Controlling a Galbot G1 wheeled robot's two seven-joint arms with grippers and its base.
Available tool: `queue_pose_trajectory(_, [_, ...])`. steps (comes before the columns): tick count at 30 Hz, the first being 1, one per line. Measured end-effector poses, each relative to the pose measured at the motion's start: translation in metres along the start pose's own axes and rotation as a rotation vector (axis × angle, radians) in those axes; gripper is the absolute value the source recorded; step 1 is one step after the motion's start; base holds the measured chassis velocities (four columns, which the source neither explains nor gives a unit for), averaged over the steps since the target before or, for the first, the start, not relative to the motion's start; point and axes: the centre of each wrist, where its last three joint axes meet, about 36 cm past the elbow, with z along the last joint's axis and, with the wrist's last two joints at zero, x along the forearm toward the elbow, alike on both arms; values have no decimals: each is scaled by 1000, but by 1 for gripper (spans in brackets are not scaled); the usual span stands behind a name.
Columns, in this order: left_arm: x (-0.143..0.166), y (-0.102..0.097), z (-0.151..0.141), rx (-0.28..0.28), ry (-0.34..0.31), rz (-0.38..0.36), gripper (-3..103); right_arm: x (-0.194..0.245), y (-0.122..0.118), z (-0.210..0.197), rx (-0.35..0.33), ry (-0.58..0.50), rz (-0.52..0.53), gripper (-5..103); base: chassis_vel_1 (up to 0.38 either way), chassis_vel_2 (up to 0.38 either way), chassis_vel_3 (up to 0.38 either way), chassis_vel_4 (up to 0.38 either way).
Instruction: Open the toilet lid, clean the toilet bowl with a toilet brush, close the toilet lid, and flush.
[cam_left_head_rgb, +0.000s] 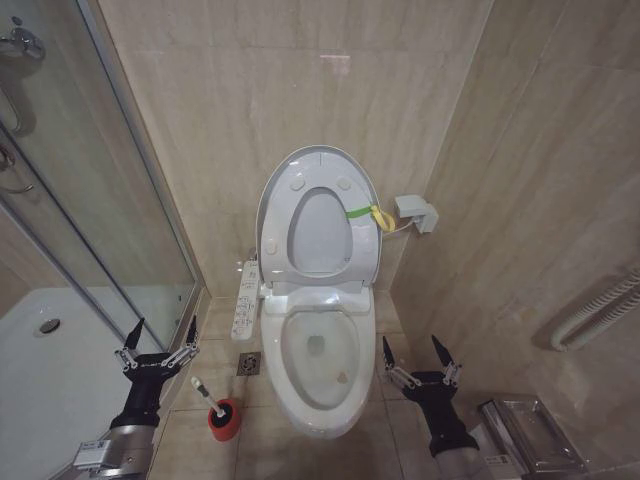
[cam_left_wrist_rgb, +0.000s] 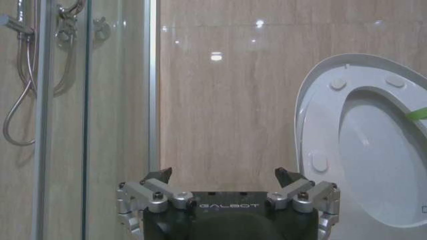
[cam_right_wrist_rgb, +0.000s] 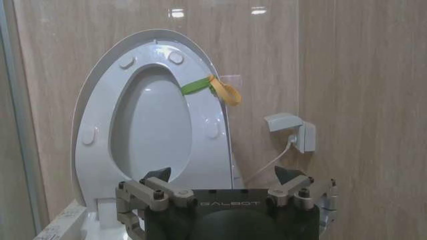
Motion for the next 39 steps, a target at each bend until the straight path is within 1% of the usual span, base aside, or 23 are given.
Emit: queue_pose_trajectory(39, [0,0,0,0,0,0,100,0,0,0,0,0,0,100,0,0,0,0])
